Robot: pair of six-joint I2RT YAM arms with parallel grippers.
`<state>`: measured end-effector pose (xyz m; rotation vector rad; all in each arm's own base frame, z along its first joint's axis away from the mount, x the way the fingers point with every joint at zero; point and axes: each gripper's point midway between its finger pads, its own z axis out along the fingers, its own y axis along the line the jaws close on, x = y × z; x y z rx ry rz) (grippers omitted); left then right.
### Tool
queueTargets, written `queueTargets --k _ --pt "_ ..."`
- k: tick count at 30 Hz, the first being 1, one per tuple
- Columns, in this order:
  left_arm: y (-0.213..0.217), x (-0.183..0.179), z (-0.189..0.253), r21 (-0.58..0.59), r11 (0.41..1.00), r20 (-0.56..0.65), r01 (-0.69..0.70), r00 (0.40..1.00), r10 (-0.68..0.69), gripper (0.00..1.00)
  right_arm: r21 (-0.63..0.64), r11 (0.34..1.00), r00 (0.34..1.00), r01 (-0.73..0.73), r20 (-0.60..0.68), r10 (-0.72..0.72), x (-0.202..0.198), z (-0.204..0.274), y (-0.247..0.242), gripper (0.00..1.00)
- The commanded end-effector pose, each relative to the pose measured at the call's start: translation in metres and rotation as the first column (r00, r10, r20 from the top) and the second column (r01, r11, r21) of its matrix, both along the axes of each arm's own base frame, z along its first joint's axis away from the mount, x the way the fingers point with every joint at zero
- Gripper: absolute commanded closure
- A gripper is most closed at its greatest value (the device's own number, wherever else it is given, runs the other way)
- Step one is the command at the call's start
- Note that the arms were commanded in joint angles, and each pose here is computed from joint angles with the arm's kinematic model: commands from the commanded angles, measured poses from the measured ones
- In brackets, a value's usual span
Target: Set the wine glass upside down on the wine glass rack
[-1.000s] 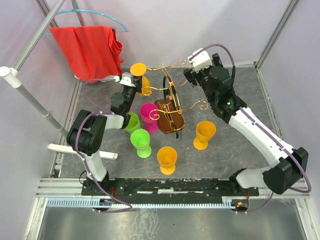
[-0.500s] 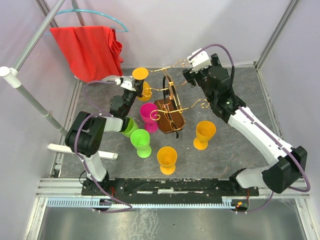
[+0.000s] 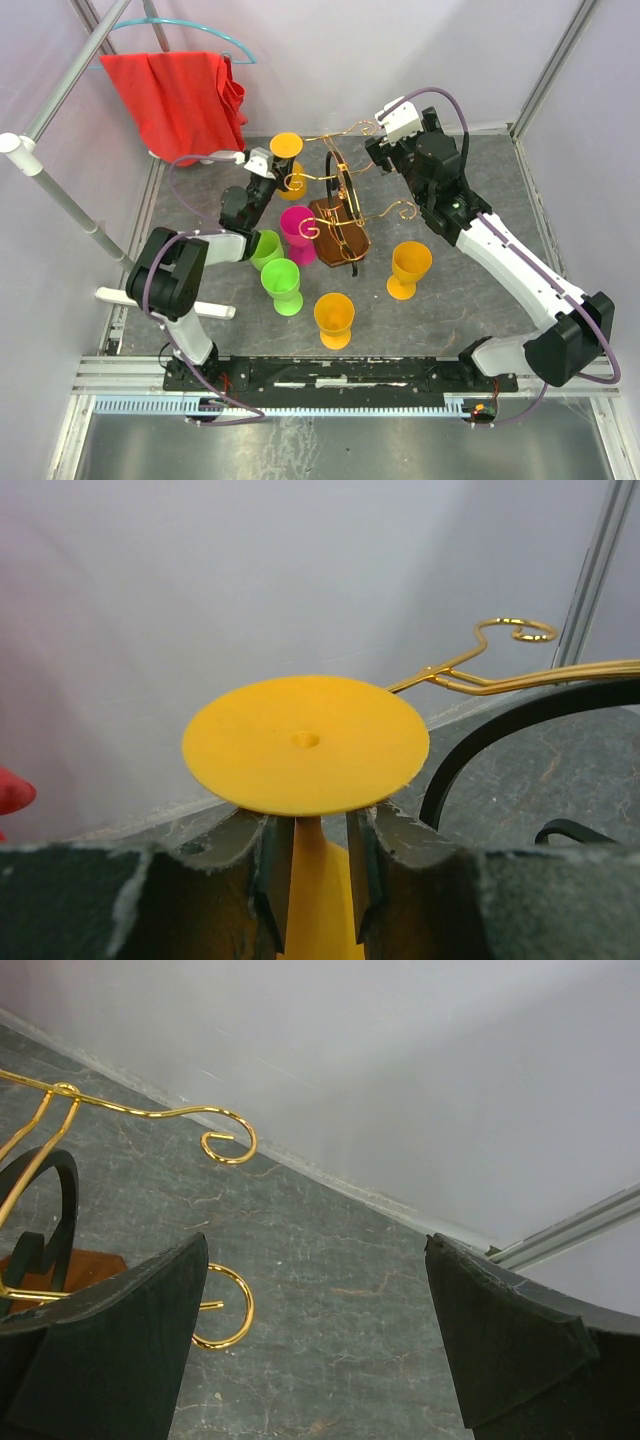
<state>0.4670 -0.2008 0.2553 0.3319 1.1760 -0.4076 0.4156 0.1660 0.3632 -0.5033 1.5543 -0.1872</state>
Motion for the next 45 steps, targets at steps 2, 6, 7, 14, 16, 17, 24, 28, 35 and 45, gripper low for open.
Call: queueTargets --k 2,6,7,14,16,17,24,28,35,45 --pt "0.011 -0.015 0.039 0.021 0.999 0.083 -0.049 0.995 0.047 0.61 0.067 0.998 0.999 0.011 0.046 -0.014 0.001 0.032 -0.001 0.02" --pt "0.02 -0.019 0.034 0.039 0.995 0.058 -0.089 0.995 0.087 0.49 0.084 0.996 0.999 0.018 0.032 -0.021 0.004 0.034 0.0 0.01" --pt "0.023 -0.019 0.033 0.042 0.994 0.051 -0.102 0.994 0.1 0.47 0.09 0.996 0.999 0.024 0.028 -0.027 0.004 0.036 -0.001 0.01" --pt "0.037 -0.023 0.016 0.094 0.983 -0.026 -0.16 0.986 0.164 0.36 0.113 0.99 0.997 0.081 -0.019 -0.079 0.008 0.04 -0.011 0.0" --pt "0.039 -0.026 0.011 0.106 0.981 -0.041 -0.165 0.985 0.17 0.35 0.13 0.986 0.995 0.1 -0.033 -0.097 0.009 0.041 -0.015 0.0" --pt "0.04 -0.028 0.009 0.109 0.98 -0.046 -0.166 0.984 0.172 0.34 0.138 0.984 0.994 0.11 -0.041 -0.105 0.009 0.041 -0.017 0.0" --pt "0.053 -0.044 0.0 0.15 0.971 -0.081 -0.186 0.976 0.2 0.31 0.179 0.96 0.974 0.216 -0.111 -0.199 0.011 0.039 -0.043 0.0" --pt "0.067 -0.052 0.005 0.151 0.965 -0.089 -0.215 0.969 0.23 0.3 0.183 0.946 0.956 0.268 -0.172 -0.237 0.011 0.026 -0.056 0.0" --pt "0.091 -0.051 0.042 0.141 0.941 -0.135 -0.307 0.936 0.326 0.26 0.15 0.888 0.869 0.435 -0.329 -0.37 -0.009 -0.011 -0.093 0.0" --pt "0.097 -0.047 0.116 0.091 0.933 -0.147 -0.347 0.922 0.357 0.19 0.115 0.833 0.75 0.542 -0.514 -0.417 -0.055 -0.068 -0.126 0.01"
